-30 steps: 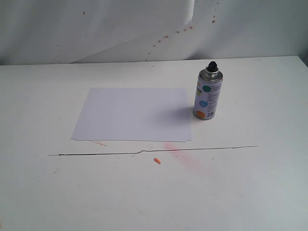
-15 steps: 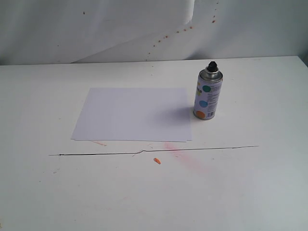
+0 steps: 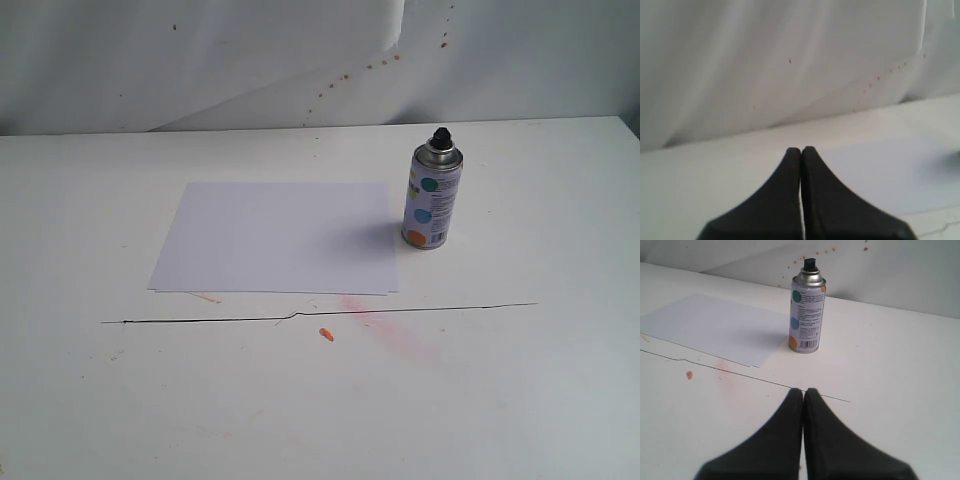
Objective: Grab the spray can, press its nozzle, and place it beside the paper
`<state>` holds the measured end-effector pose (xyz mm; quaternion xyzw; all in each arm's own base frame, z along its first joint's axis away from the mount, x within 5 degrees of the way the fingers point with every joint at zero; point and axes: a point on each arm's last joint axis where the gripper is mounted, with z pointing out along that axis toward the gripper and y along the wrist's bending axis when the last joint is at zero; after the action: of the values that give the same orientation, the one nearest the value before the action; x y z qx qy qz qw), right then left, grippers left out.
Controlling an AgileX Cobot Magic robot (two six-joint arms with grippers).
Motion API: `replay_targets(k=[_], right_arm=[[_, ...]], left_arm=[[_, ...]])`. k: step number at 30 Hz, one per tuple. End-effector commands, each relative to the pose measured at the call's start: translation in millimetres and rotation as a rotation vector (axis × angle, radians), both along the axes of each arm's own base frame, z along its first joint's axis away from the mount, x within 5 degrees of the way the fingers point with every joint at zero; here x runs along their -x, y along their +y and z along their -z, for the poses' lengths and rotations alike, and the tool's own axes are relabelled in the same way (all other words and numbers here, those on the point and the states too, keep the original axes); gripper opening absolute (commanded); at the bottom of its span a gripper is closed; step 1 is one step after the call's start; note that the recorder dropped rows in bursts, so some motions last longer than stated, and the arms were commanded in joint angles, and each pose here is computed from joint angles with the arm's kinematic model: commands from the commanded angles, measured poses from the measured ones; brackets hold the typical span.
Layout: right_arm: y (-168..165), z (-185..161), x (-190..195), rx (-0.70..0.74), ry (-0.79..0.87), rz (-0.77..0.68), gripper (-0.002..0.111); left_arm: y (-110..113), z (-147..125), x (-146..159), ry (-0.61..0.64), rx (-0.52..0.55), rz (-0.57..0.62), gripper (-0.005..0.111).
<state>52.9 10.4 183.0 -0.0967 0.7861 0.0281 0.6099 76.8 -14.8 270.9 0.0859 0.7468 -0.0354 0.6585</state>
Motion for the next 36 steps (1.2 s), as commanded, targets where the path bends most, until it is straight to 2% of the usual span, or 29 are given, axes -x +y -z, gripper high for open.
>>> replay_targets(k=[1, 2, 4, 8, 16, 18, 21, 36], right_arm=[[-0.4, 0.6, 0.3, 0.015, -0.005, 0.000, 0.000], [-0.4, 0.6, 0.3, 0.015, -0.005, 0.000, 0.000], [-0.4, 0.6, 0.3, 0.015, -0.005, 0.000, 0.000], [-0.4, 0.6, 0.3, 0.015, -0.005, 0.000, 0.000], [-0.4, 0.6, 0.3, 0.015, -0.005, 0.000, 0.000], [-0.4, 0.6, 0.3, 0.015, -0.005, 0.000, 0.000], [-0.3, 0.6, 0.3, 0.013, -0.005, 0.000, 0.000], [-0.4, 0.5, 0.2, 0.013, -0.006, 0.000, 0.000]], left_arm=[[4.7, -11.4, 36.5, -0.231, -0.087, -0.069, 0.000], [4.8, -12.7, 42.1, -0.267, -0.088, -0.079, 0.000], [5.2, -6.8, 40.8, -0.257, -0.091, -0.082, 0.000], [8.0, 15.5, 32.1, -0.219, -0.009, -0.110, 0.000], [17.4, 73.4, 21.1, -0.024, 0.116, -0.224, 0.000], [17.5, 75.2, 20.9, -0.017, 0.130, -0.226, 0.000], [17.1, 84.6, 22.4, 0.087, 0.137, -0.232, 0.000], [17.0, 86.2, 22.7, 0.104, 0.111, -0.228, 0.000]])
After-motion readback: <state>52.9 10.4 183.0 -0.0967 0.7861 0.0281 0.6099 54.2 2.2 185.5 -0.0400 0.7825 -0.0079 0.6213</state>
